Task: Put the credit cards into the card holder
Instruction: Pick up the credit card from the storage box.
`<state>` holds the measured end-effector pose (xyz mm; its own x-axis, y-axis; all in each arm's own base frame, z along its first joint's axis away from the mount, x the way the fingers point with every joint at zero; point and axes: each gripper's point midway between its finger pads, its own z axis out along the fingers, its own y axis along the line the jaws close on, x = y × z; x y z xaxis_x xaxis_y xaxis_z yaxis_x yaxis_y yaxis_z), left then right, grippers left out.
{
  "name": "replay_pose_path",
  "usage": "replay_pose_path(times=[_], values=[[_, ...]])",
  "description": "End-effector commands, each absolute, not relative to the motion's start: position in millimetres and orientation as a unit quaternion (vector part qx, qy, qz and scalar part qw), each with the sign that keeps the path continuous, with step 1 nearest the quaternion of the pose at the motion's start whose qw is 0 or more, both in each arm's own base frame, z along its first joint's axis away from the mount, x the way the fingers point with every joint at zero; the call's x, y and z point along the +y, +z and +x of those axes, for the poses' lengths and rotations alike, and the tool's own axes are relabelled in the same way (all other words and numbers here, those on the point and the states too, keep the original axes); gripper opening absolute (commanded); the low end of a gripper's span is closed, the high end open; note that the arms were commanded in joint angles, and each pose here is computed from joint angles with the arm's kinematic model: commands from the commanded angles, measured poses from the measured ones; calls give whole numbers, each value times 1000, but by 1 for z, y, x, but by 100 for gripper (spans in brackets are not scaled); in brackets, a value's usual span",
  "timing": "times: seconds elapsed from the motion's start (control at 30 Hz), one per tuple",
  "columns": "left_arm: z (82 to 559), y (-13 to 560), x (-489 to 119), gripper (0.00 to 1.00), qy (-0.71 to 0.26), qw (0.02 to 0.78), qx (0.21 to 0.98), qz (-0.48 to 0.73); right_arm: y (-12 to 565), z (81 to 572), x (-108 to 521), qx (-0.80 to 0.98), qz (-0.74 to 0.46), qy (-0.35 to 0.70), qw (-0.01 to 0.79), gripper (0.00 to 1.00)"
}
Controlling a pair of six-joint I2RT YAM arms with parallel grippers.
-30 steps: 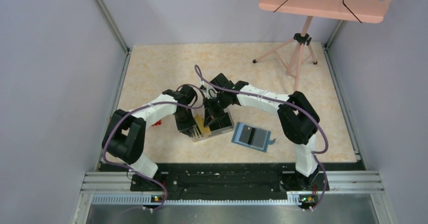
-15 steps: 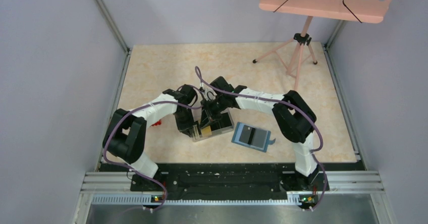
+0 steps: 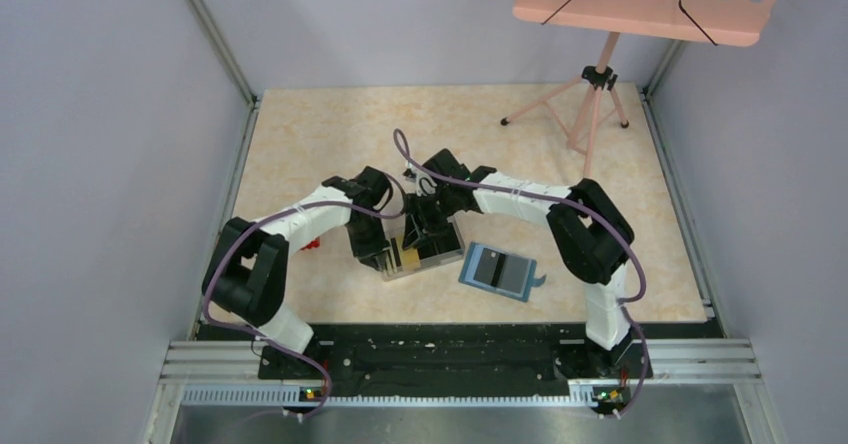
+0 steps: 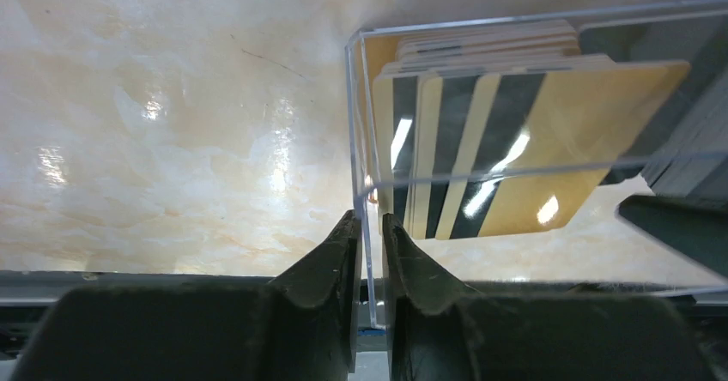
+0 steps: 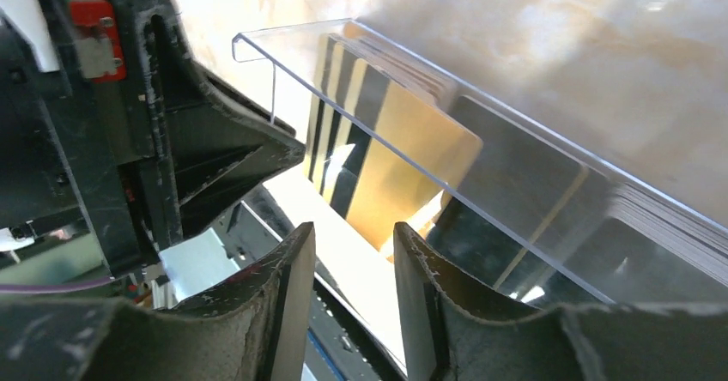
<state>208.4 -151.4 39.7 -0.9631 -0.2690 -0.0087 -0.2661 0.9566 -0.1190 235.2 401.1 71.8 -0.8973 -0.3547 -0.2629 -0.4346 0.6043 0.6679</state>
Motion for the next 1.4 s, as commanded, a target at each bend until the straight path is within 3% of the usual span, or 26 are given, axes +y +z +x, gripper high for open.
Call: replay_pose_path(times=[0.0,0.23,0.53,0.83,1.07,1.2,1.3,1.37], values=[[241,84,-172,22,-118,99,980,-123,94,257,378,898,-208,375,100,41],[248,107,-172,24,-129,134,975,-123,76,255,370,908,-199,362,76,44],[250,81,-182,0,-112,124,980,-112,58,250,369,911,-200,356,57,45],[241,39,-170,0,-8,97,990,-101,40,243,370,915,-202,346,45,43],[237,27,-179,0,-10,84,992,-90,28,234,381,911,-210,354,27,40],[237,27,-185,0,-22,85,992,-86,36,231,391,898,-208,386,22,24],[236,27,-184,0,-20,85,992,-86,39,231,395,895,-207,395,20,0],[235,29,-182,0,-14,86,992,-87,42,232,394,895,-209,392,24,0]])
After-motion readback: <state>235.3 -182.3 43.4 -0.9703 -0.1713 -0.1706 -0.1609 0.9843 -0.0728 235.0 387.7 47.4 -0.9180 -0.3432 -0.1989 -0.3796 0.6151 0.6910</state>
